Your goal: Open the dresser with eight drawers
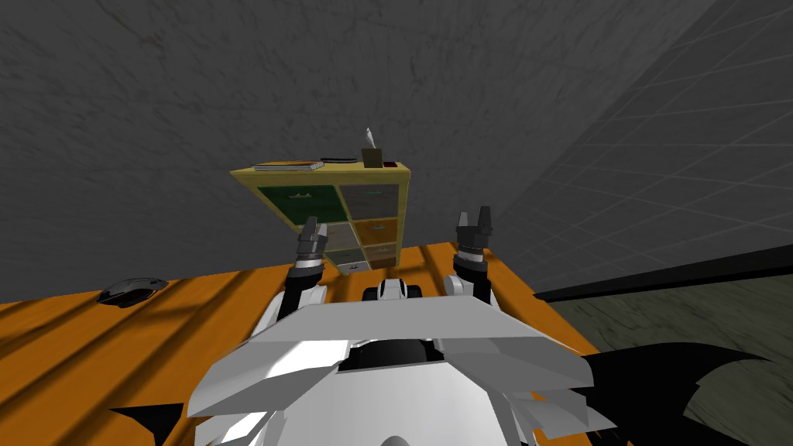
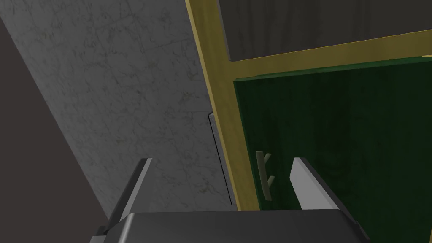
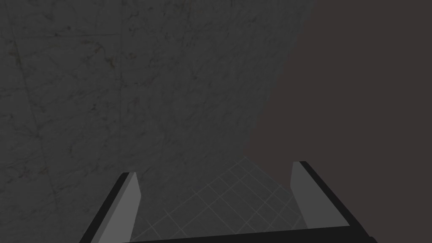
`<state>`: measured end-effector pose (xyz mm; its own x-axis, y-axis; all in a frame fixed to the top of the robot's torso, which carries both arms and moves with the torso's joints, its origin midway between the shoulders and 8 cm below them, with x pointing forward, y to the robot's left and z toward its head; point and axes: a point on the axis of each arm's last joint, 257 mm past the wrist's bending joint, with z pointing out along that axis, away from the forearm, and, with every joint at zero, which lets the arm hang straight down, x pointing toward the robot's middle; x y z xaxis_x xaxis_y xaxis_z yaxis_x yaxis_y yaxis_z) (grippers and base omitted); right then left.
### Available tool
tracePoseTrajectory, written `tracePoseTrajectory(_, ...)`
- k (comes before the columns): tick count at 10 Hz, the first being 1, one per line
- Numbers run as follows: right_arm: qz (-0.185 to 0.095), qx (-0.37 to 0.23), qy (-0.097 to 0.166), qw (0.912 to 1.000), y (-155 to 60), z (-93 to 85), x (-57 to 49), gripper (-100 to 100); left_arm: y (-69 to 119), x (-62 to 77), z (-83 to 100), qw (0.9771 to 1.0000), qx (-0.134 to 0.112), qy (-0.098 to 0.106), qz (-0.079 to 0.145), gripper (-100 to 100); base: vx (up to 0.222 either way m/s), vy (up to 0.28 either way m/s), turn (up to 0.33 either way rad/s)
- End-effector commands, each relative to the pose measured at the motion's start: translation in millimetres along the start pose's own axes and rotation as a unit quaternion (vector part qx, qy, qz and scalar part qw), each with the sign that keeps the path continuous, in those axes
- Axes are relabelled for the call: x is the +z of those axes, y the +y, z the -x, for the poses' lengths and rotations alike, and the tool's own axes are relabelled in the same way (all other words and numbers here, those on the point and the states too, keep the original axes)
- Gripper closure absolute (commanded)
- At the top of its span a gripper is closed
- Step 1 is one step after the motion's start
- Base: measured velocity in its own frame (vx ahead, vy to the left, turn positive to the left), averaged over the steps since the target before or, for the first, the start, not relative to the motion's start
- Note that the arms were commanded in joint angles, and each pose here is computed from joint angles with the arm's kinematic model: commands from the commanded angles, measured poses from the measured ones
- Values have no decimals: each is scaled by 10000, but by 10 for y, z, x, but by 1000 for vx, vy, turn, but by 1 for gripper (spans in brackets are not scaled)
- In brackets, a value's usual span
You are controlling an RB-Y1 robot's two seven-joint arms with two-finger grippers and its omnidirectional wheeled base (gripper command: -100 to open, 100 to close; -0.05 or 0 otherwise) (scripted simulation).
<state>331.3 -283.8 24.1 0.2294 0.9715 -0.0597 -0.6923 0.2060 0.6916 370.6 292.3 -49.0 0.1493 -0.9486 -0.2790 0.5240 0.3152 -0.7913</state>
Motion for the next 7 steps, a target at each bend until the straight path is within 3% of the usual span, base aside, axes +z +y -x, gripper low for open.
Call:
tracePoseTrajectory(1,0,0,0,10000,0,0,0,0,200,-74,-37,9998,70,60,171,-100,45,-61,-3)
tracePoseTrajectory(7,0,0,0,10000,0,0,0,0,626,-237,-119,9984,172,138,526,-100,44,-62,-3)
